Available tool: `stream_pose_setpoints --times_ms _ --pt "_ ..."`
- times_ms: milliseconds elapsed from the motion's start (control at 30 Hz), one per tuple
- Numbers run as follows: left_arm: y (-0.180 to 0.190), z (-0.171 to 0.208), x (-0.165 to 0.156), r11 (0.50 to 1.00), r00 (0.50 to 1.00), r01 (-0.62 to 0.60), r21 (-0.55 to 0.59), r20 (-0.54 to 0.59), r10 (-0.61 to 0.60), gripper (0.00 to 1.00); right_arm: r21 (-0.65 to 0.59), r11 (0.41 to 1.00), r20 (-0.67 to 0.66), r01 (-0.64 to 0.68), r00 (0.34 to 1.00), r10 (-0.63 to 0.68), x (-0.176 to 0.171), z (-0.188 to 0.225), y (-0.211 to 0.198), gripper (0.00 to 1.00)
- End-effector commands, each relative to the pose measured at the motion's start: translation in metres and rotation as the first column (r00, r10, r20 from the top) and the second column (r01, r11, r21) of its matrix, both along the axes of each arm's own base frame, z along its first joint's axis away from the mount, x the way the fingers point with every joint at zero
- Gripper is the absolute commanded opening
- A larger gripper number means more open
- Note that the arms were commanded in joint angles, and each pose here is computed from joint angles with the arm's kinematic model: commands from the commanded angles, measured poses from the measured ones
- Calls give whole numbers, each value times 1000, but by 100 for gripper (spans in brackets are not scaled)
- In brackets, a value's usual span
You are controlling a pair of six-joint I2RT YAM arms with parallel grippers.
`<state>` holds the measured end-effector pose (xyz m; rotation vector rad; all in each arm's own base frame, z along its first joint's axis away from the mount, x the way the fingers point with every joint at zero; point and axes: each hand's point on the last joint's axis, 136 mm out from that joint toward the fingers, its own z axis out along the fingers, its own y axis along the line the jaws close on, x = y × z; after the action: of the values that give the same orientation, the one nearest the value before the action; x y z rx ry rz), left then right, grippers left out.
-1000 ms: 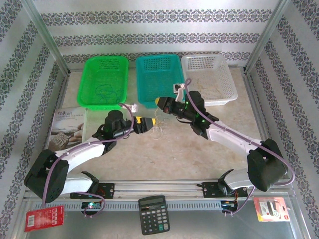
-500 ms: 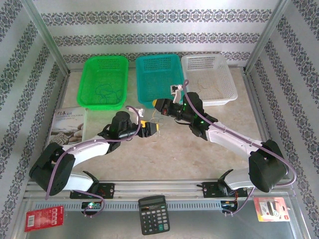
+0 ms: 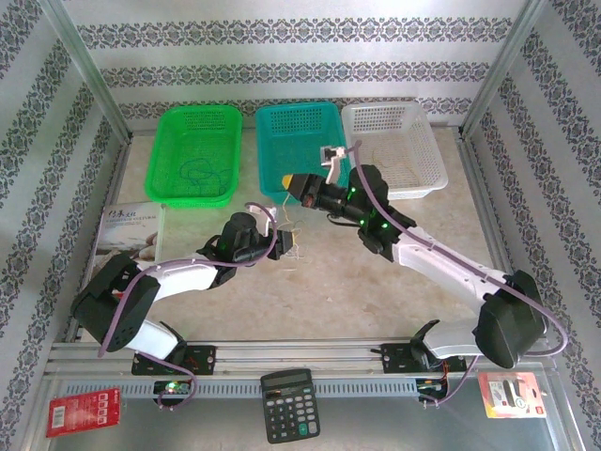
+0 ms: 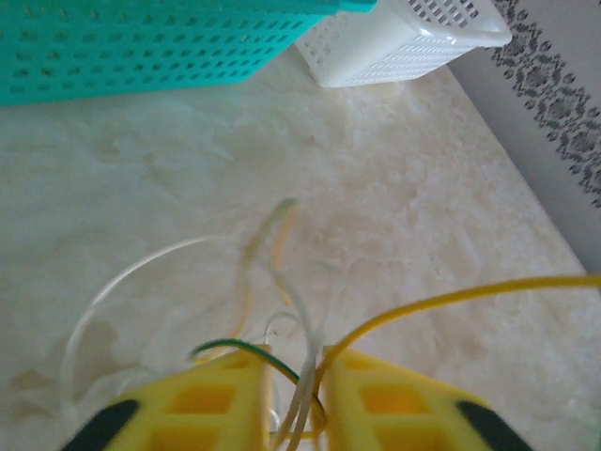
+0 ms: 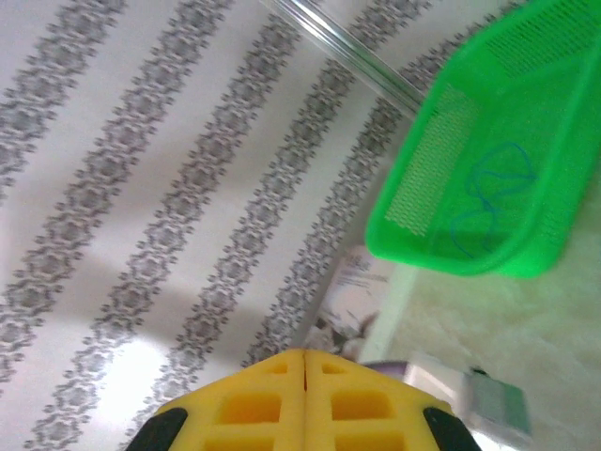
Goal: Untangle the cables
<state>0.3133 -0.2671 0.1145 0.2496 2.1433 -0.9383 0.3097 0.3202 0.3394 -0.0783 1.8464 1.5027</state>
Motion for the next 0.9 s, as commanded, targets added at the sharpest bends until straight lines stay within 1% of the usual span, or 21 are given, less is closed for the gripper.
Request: stream_pose_setpoints --times_ms 0,33,100,200,367,467,500,567,600,633,867 --pt "1 -4 -2 1000 1000 -6 14 30 5 13 99 995 105 -9 994 -2 -8 64 -14 0" --pt "3 -5 -3 1000 1000 -8 19 27 7 9 108 994 117 1 993 -14 -7 71 -19 0" --pt "5 -11 -5 1000 1000 -8 28 19 8 6 126 992 138 23 990 -41 -4 84 -30 0" --pt "7 -15 -8 999 1000 -12 34 12 12 5 140 988 152 58 985 -80 0 94 -44 0" --pt "9 -19 -11 999 1000 -11 38 5 11 6 131 987 137 91 984 -109 6 85 -55 0" --pt "10 -19 -12 999 1000 -9 39 2 9 16 122 988 119 90 987 -104 6 76 -54 0" --pt "10 -18 -13 999 1000 -7 40 3 6 21 120 989 115 85 988 -99 5 73 -54 0" --pt "11 -18 -14 999 1000 -7 45 4 7 38 116 990 109 78 990 -91 4 70 -52 0" --pt "12 -18 -14 999 1000 -8 47 4 8 44 115 991 109 75 990 -87 4 69 -52 0" --pt "13 -19 -15 999 1000 -10 52 3 10 48 114 991 109 70 991 -82 3 69 -51 0" --pt "16 -16 -18 998 1000 -9 56 6 9 51 108 992 111 59 991 -71 -1 67 -50 0"
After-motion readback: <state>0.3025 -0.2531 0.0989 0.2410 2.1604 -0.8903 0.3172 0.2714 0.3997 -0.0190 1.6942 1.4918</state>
